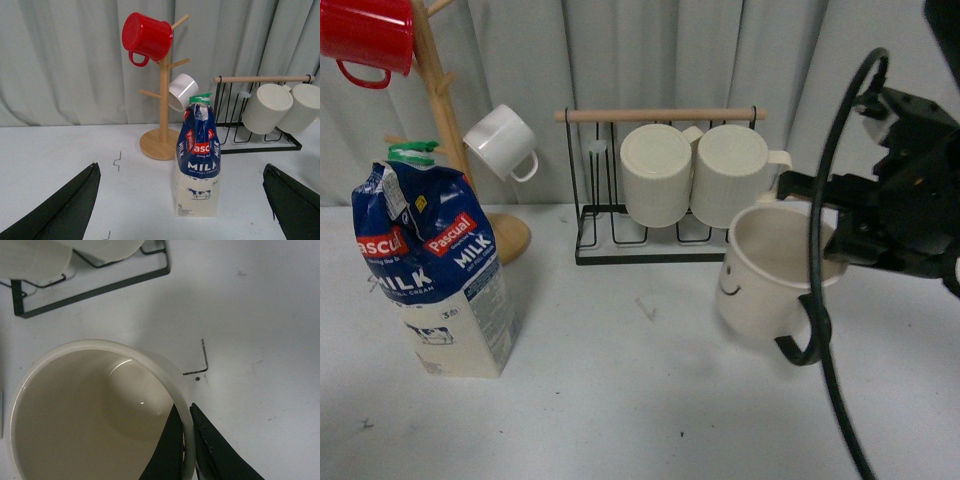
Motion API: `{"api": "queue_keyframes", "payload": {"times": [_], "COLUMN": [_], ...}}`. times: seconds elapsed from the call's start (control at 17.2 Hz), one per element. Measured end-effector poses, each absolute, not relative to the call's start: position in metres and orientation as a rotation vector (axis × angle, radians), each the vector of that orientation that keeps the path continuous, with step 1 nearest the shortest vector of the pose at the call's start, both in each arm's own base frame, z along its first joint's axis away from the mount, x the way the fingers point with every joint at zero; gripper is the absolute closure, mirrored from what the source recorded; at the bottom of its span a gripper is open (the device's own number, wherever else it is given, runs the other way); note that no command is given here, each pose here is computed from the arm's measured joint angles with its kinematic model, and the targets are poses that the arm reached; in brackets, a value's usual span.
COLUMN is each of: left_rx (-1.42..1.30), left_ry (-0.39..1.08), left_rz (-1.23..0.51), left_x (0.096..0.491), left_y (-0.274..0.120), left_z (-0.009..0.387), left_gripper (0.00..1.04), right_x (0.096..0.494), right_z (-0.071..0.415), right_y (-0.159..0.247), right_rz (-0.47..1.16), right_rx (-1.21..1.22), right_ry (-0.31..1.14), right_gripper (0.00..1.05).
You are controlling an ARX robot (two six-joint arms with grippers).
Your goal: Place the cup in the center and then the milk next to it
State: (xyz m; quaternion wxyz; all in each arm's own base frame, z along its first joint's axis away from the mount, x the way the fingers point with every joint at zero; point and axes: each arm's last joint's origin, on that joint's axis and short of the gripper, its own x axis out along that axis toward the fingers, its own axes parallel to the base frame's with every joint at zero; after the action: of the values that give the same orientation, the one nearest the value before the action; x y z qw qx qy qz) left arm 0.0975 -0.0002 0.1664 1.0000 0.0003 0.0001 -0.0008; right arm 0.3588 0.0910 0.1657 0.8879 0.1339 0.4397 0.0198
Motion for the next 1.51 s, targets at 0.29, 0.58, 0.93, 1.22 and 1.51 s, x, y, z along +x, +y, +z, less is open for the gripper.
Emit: {"api": "queue_keyframes", "payload": {"times": [0.29, 0.58, 0.93, 1.22, 1.51], "left_rx": [0.001, 0.001, 0.001, 0.001, 0.001], "left_ry": [0.0, 0.0, 0.0, 0.001, 0.0], "left_rz": [-0.002, -0.002, -0.002, -0.002, -0.002], "left_x": [0.098, 0.098, 0.098, 0.098, 0.098], "left_y": [0.0, 0.0, 0.0, 0.0, 0.0], "left_z": [0.166, 0.166, 0.166, 0.166, 0.166], "left_gripper": [0.07, 0.07, 0.07, 0.07, 0.07], "right_x": [0.358, 0.361, 0.367, 0.371, 0.371], "right_z": [0.146, 0.136, 0.131, 0.125, 0.125], "right_y": [0.148, 0.186, 0.174, 0.172, 0.172], "right_rz": [-0.002, -0.024, -0.057, -0.063, -0.067], "right_rx": [0.218, 0.222, 0.265, 0.283, 0.281], "right_ry": [0.968, 0.978, 1.001, 1.03, 1.03], "right_gripper": [1.01, 1.01, 1.01, 1.01, 1.01]}}
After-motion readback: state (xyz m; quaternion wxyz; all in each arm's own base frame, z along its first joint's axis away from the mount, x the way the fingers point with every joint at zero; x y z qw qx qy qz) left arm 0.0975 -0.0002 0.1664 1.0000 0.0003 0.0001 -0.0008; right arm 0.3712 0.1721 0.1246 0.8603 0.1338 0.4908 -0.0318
